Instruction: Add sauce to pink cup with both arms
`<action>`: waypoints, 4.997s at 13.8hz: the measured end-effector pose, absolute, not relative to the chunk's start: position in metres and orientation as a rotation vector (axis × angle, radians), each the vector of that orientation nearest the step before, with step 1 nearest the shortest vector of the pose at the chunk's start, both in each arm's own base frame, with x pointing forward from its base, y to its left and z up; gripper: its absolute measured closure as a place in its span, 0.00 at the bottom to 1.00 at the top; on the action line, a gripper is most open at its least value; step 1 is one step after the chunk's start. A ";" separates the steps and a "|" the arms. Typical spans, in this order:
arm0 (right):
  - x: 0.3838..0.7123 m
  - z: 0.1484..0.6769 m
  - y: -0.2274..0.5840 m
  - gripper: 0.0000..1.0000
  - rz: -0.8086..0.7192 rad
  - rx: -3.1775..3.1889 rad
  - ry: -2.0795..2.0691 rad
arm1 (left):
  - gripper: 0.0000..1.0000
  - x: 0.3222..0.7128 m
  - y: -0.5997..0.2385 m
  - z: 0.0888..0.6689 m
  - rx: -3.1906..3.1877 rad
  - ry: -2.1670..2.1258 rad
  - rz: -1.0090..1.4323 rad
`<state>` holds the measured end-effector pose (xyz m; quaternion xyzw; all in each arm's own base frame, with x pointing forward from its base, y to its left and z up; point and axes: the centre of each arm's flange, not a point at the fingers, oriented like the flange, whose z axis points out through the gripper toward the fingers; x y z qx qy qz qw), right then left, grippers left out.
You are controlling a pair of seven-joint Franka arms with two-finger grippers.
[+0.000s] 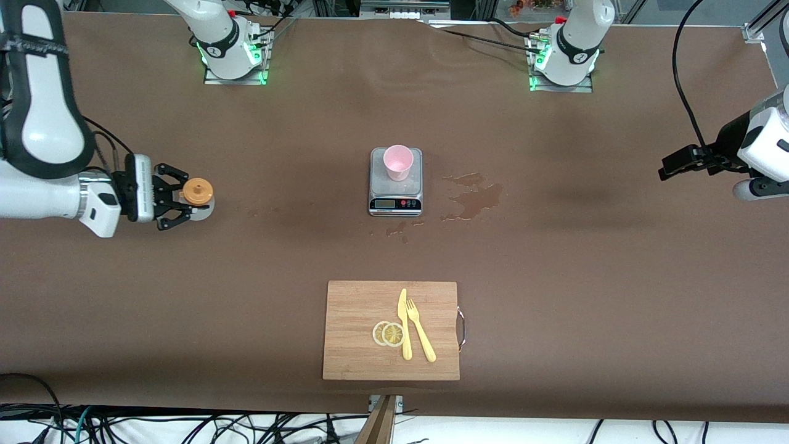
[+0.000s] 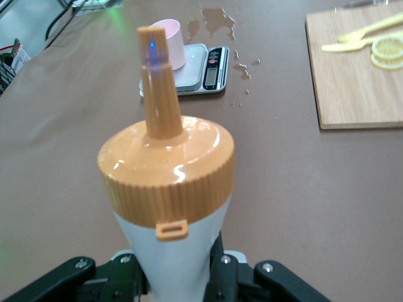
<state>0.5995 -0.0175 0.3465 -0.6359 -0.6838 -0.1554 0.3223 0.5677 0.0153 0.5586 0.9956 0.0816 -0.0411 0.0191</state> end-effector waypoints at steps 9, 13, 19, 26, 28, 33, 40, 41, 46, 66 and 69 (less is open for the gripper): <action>0.580 0.189 -0.071 0.66 -0.662 -1.436 -1.702 | 0.00 0.568 0.015 0.559 3.090 0.253 -0.128; 0.572 0.154 -0.072 0.60 -0.706 -1.418 -1.619 | 0.00 0.568 0.015 0.559 3.090 0.253 -0.128; 0.570 0.146 -0.068 0.10 -0.725 -1.391 -1.584 | 0.00 0.568 0.015 0.559 3.090 0.253 -0.128; 0.577 0.189 -0.105 0.00 -0.680 -1.395 -1.695 | 0.00 0.568 0.015 0.559 3.090 0.253 -0.127; 0.576 0.211 -0.121 0.00 -0.637 -1.404 -1.757 | 0.00 0.568 0.015 0.559 3.090 0.253 -0.128; 0.577 0.319 -0.143 0.00 -0.433 -1.567 -1.882 | 0.00 0.568 0.015 0.559 3.090 0.253 -0.127; 0.557 0.451 -0.138 0.00 -0.162 -2.012 -1.783 | 0.00 0.568 0.015 0.559 3.090 0.253 -0.127; 0.555 0.468 -0.130 0.00 -0.124 -2.085 -1.752 | 0.00 0.568 0.015 0.559 3.090 0.253 -0.127; 0.543 0.527 -0.090 0.00 -0.024 -2.431 -1.459 | 0.00 0.568 0.015 0.559 3.090 0.253 -0.127; 0.533 0.596 0.059 0.00 -0.051 -3.141 -0.305 | 0.00 0.568 0.015 0.559 3.091 0.252 -0.127; 0.534 0.599 0.058 0.00 -0.077 -3.139 -0.300 | 0.00 0.568 0.015 0.559 3.091 0.252 -0.127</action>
